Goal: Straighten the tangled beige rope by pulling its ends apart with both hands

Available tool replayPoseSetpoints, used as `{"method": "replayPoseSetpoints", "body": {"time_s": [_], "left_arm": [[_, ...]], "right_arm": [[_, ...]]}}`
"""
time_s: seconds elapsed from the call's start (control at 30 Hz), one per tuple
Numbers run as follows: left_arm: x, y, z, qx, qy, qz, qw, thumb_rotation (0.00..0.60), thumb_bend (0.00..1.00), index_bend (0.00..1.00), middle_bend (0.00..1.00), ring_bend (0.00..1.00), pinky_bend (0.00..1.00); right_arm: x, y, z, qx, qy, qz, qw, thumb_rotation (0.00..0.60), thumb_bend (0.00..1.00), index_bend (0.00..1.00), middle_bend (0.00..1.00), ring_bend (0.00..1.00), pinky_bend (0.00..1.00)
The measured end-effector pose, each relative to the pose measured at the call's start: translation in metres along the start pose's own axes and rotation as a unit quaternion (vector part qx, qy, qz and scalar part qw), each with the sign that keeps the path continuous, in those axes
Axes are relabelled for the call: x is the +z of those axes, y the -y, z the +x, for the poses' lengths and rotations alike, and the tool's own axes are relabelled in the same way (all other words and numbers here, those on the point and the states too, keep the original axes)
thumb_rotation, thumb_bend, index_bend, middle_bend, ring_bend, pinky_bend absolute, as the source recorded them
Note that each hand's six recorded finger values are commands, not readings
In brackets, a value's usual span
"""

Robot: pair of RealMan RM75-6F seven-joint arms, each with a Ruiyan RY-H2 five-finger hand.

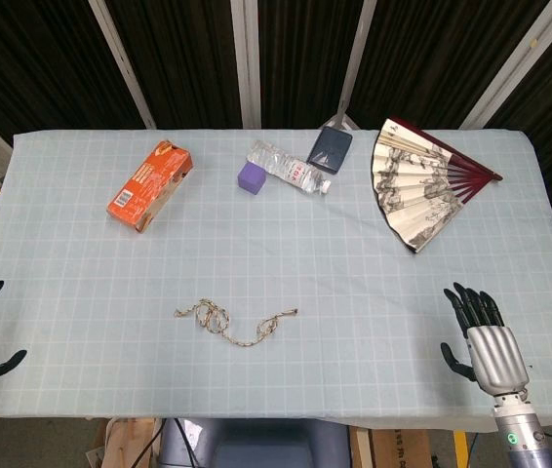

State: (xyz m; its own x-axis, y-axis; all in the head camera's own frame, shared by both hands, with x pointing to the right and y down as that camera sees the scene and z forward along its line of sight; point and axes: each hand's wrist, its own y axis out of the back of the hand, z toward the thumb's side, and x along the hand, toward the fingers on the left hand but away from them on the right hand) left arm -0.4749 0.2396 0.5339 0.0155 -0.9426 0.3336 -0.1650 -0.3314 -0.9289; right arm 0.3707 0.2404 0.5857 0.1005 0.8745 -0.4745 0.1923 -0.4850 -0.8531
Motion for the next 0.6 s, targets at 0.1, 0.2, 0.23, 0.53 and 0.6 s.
{"method": "replayPoseSetpoints", "body": {"time_s": [0.1,0.2,0.23,0.53,0.6], "left_arm": [[0.000,0.000,-0.001,0.000,-0.001,-0.001,1.0000,0.600,0.13,0.05,0.00,0.00,0.00],[-0.001,-0.002,-0.001,0.002,-0.001,-0.002,1.0000,0.600,0.13,0.05,0.00,0.00,0.00],[-0.001,-0.002,-0.001,0.003,-0.001,-0.003,1.0000,0.600,0.13,0.05,0.00,0.00,0.00],[-0.001,-0.004,-0.001,0.006,-0.002,-0.004,1.0000,0.600,0.13,0.05,0.00,0.00,0.00],[-0.001,-0.003,-0.001,0.006,-0.003,-0.004,1.0000,0.600,0.13,0.05,0.00,0.00,0.00]], "right_arm": [[0.001,0.001,0.000,0.002,0.000,-0.001,1.0000,0.600,0.41,0.00,0.00,0.00,0.00],[0.001,0.002,0.000,0.004,-0.001,0.000,1.0000,0.600,0.41,0.00,0.00,0.00,0.00],[0.002,0.002,0.001,0.005,-0.002,0.000,1.0000,0.600,0.41,0.00,0.00,0.00,0.00],[0.013,0.003,-0.002,0.011,-0.013,-0.016,0.9997,0.600,0.41,0.00,0.00,0.00,0.00],[0.019,0.003,-0.006,0.012,-0.019,-0.027,0.9994,0.600,0.41,0.00,0.00,0.00,0.00]]}}
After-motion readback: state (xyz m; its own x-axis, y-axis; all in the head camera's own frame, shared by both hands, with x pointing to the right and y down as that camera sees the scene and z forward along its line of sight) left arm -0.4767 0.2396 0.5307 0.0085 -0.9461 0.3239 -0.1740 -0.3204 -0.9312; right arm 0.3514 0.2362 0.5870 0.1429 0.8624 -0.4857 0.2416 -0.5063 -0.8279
